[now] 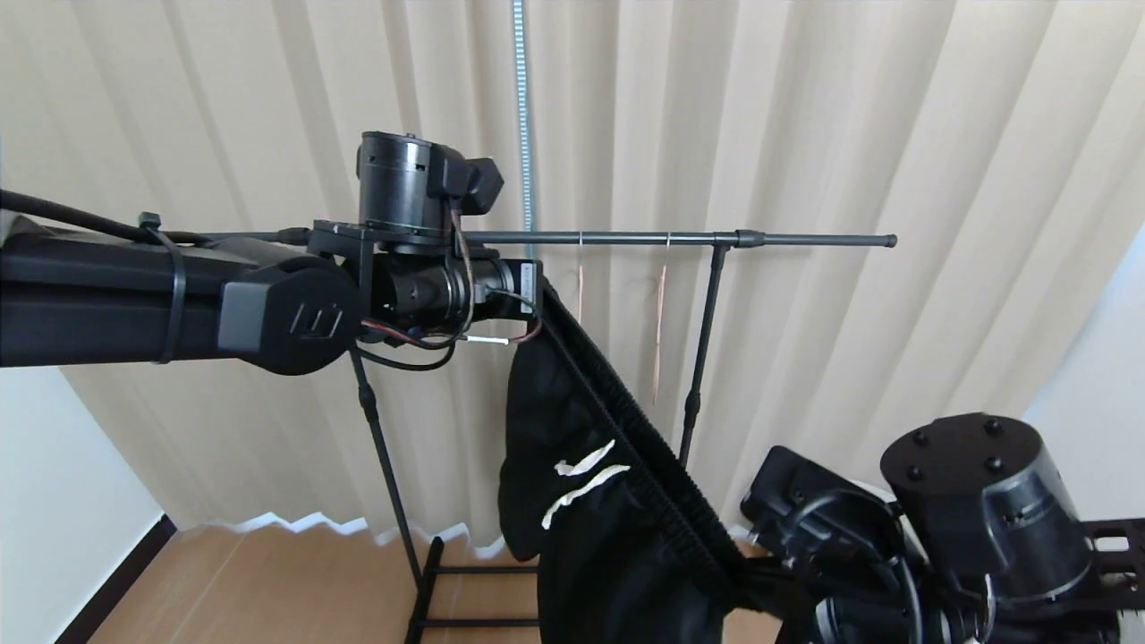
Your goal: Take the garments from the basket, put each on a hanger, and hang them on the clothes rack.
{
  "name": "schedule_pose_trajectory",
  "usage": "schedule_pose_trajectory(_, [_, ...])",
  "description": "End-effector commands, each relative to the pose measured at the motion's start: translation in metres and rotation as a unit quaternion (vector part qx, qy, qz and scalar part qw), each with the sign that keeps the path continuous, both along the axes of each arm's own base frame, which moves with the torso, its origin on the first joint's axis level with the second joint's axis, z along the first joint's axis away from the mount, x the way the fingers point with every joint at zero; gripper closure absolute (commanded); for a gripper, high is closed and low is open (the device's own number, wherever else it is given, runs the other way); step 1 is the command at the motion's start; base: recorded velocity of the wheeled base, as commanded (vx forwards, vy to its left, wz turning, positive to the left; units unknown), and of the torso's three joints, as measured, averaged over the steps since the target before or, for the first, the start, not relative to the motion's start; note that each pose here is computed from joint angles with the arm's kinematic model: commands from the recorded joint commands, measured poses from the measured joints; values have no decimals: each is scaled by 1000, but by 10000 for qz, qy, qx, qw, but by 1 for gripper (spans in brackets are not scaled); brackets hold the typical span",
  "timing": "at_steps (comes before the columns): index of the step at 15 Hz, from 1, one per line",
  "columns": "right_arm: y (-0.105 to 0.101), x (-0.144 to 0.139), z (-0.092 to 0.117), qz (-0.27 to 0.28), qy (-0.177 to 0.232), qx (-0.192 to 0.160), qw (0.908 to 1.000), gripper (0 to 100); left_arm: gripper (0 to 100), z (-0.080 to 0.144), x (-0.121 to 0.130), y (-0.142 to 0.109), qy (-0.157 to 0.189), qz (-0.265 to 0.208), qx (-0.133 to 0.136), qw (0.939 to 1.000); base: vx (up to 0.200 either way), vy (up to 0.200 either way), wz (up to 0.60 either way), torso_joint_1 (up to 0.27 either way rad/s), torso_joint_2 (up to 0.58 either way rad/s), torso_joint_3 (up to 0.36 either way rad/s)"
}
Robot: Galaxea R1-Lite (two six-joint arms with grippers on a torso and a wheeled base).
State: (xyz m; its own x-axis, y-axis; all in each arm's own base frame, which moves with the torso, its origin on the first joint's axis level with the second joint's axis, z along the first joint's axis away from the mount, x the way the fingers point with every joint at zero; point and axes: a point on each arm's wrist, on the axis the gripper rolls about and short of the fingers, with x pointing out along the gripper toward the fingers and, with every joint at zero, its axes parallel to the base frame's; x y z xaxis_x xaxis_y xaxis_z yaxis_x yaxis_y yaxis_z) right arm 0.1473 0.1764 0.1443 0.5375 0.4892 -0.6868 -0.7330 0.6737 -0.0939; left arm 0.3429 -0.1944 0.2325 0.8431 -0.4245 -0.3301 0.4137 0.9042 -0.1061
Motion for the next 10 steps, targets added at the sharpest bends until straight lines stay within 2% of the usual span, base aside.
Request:
schedule_pose_trajectory(1, [71,-33,1,536,620,524,9953,100,100,-3,4,-13,-21,-121,-19,9999,0,0,0,0,0,0])
schedule_pose_trajectory(3, [111,-30,-1,368,798,764,9932,100,100,-6,7,-21,-8,-183,-11,9998,0,0,0,0,0,0])
schedule_pose_trajectory(4, [132,-23,-1,77,773,932,9926,100,100,-6,9,-26,-41,-221,-31,9997,0,0,0,0,0,0])
schedule_pose_trajectory(6, [148,-16,7,-313,760,1273,9885,100,100,-4,9,-29,-73,-308,-82,9995,0,0,0,0,0,0])
schedule_pose_trajectory(8, [141,-11,5,-461,797,1190,9886,100,100,-5,10,-29,-25,-452,-116,9989,0,0,0,0,0,0])
schedule_pose_trajectory(10, [116,5,9,-870,804,1029,9876,100,100,-7,10,-25,69,-400,-49,9992,0,0,0,0,0,0])
